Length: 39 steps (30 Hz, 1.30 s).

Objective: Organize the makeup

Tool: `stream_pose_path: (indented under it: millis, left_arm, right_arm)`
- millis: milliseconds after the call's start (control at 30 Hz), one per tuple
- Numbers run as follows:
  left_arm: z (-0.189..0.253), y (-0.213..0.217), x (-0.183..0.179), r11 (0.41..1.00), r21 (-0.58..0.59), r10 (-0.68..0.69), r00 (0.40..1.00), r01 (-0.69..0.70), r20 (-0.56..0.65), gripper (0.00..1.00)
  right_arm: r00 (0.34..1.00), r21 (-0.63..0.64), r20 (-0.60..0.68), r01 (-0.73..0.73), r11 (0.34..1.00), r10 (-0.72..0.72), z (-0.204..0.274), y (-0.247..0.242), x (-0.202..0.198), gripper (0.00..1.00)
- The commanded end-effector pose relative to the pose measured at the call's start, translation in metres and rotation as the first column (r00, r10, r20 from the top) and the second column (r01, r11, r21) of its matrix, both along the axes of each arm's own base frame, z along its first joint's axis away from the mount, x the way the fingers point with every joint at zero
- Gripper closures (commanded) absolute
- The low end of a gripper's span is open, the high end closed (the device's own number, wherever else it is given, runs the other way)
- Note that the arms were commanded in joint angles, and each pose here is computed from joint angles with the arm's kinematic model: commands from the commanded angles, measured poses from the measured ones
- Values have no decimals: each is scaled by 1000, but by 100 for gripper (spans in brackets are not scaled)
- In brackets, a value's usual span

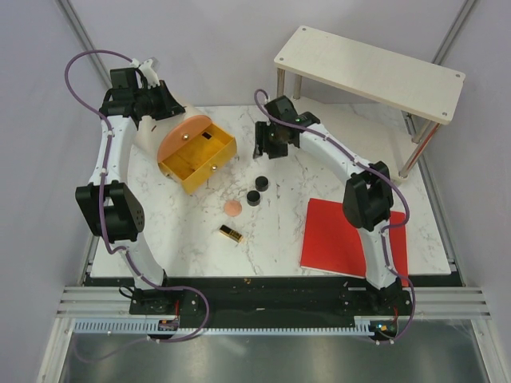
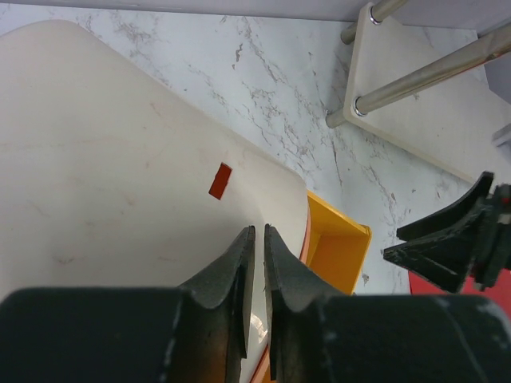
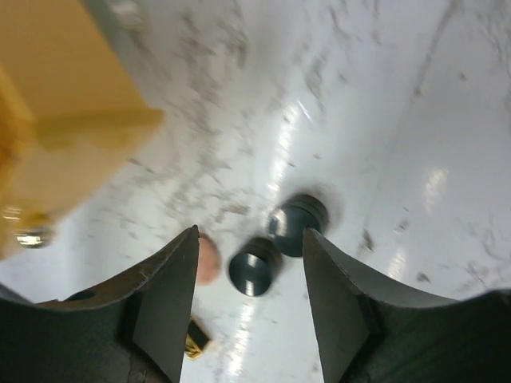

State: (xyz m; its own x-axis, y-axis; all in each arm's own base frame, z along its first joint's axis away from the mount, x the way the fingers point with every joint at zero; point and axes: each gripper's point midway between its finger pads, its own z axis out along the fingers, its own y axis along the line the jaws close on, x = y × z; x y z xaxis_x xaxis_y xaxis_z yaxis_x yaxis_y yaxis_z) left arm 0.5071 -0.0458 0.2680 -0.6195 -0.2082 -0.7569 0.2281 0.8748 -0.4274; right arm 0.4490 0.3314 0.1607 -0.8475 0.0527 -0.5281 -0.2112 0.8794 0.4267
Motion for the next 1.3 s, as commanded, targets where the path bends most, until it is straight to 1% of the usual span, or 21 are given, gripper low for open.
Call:
stream_pose_path:
  millis: [0, 67, 200, 333, 500, 600, 767, 967, 1033, 1133, 1167, 1233, 1267]
  left_arm:
    - [-83, 13, -33, 999, 29, 53, 947, -46, -318, 81]
    - [-84, 13, -34, 999, 26, 51, 945, -45, -323, 81]
    - [-84, 12, -34, 999, 23, 50, 945, -45, -324, 81]
    - [-84, 13, -35, 999, 25, 51, 945, -45, -325, 80]
    - [-85, 13, -36, 999, 28, 50, 944, -43, -326, 81]
    - [-83, 13, -35, 999, 27, 49, 946, -43, -322, 81]
    - [-84, 13, -34, 999, 31, 48, 946, -40, -322, 81]
    - [-86, 13, -36, 999, 33, 48, 944, -40, -325, 81]
    - [-87, 14, -36, 999, 34, 50, 944, -41, -327, 81]
    - [-86, 14, -36, 999, 36, 50, 944, -41, -325, 81]
    - [-87, 14, -36, 999, 36, 50, 943, -40, -328, 81]
    - [-87, 14, -37, 998, 39, 52, 944, -41, -326, 81]
    - [-87, 14, -37, 998, 37, 51, 944, -41, -326, 81]
  right_arm:
    - [998, -281, -49, -59, 958, 47, -46, -33, -33, 38]
    - [996, -317, -51, -87, 945, 74, -53, -31, -38, 37]
    - [991, -327, -80, -128, 936, 107, -69, -19, -48, 37]
    - [989, -325, -90, -142, 935, 119, -77, -14, -47, 36]
    - [986, -378, -115, -152, 913, 117, -99, -21, -48, 32]
    - [989, -397, -102, -141, 907, 109, -104, -23, -43, 30]
    - [989, -391, -109, -139, 910, 105, -119, -17, -37, 29]
    - [990, -362, -120, -112, 925, 73, -133, -10, -34, 31]
    - [989, -361, -131, -111, 926, 68, -137, -10, -34, 34]
    - [987, -356, -153, -109, 928, 57, -144, -13, -37, 41]
    - [988, -350, -145, -96, 932, 48, -142, -14, -35, 50]
    - [988, -342, -147, -92, 935, 43, -144, -16, -35, 63]
    - [989, -323, -143, -83, 943, 38, -140, -15, -33, 77]
